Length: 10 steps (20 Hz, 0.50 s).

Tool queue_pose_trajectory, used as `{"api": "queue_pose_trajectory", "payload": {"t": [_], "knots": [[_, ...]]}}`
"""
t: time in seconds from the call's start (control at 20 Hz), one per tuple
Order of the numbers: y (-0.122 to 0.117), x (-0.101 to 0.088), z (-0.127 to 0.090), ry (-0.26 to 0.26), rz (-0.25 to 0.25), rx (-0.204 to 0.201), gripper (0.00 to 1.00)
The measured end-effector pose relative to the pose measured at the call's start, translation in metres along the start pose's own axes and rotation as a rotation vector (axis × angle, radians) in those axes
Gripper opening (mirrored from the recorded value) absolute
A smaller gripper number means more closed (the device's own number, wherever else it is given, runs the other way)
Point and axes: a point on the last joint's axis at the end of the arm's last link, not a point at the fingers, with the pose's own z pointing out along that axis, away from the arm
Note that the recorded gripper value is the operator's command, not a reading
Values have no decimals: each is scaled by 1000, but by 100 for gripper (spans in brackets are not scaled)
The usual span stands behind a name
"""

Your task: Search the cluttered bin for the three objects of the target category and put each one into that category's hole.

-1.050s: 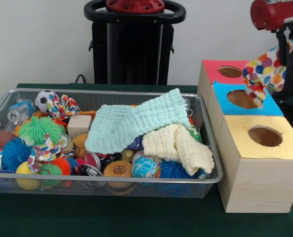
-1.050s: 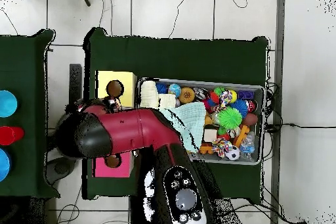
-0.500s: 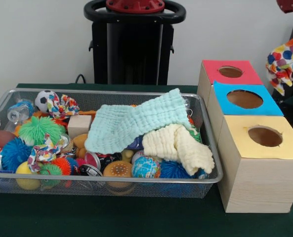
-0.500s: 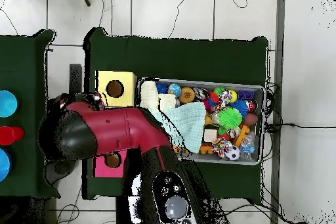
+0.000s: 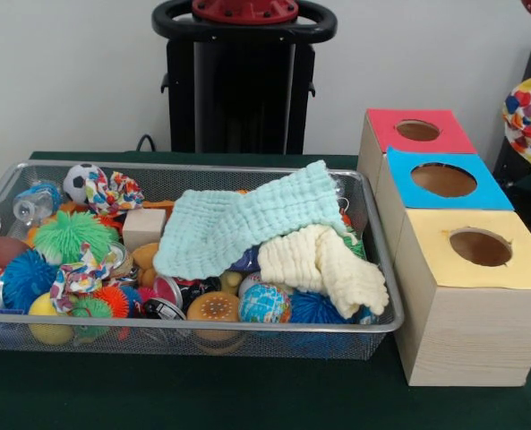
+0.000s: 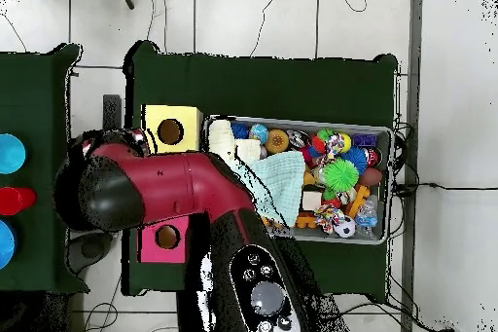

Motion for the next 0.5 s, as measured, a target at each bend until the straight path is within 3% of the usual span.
{"api": "queue_pose_trajectory", "payload": {"t": [0.25,0.5], "knots": [[-19,-11,1,-61,1,18,0],[-39,-23,3,-145,-40,63,0]]}}
